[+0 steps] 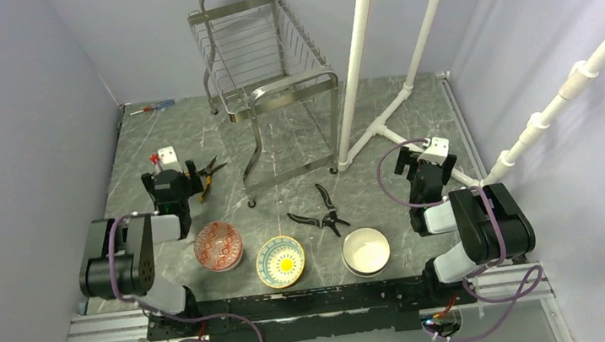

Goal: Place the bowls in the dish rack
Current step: Adjust the dish rack at the center of the board.

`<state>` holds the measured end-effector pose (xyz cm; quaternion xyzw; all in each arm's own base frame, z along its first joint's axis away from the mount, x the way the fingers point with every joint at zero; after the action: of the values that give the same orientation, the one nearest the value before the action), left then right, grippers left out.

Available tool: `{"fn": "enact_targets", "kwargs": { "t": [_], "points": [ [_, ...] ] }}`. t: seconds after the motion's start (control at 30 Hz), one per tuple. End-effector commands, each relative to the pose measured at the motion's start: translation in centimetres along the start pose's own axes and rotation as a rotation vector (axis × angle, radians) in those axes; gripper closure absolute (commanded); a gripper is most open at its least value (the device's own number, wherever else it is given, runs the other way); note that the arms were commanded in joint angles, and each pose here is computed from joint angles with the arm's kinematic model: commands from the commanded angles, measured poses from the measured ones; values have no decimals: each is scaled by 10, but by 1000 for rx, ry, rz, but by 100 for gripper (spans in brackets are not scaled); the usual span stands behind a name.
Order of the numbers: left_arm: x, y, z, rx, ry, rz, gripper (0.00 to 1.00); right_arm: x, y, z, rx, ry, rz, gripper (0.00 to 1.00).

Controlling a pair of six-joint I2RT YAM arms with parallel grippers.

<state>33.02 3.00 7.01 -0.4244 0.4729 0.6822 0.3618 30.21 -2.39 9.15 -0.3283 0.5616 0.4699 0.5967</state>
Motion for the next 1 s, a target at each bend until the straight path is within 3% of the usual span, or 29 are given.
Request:
{"fn": "enact_targets", "kwargs": {
  "t": [0.0,0.27,0.4,0.53,0.63,0.73,0.8,0.97],
  "points": [
    [-56,10,5,24,20,-21,5,-15,-5,3,1,-26,-66,0],
    [-98,52,14,8,289,-40,5,-65,8,19,-43,-54,-59,0],
    [-110,75,20,-39,420,80,5,-91,20,28,-32,-190,42,0],
    [-121,94,14,17,490,176,5,-108,33,51,-238,-227,42,0],
    [-124,102,4,116,489,221,5,-116,41,55,-253,-327,47,0],
    [-122,110,-5,202,488,279,5,-116,45,43,-81,-463,105,0],
    [-122,115,-9,240,497,291,5,-118,48,39,-40,-463,131,0],
    [-115,132,-17,354,488,315,5,-121,60,48,-171,-402,168,0]
  ]
}}
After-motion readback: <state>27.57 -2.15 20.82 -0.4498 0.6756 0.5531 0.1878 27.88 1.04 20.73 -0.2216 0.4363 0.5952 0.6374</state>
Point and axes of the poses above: each gripper's point midway between its finger pads, its own y axis back along the fingers, its own z axis along the line the jaws close on, x = y × z, the point moved 6 cm from there along y, back along the fingers, and after that the axes turned 9 degrees about -y, right-handed, at the moved point
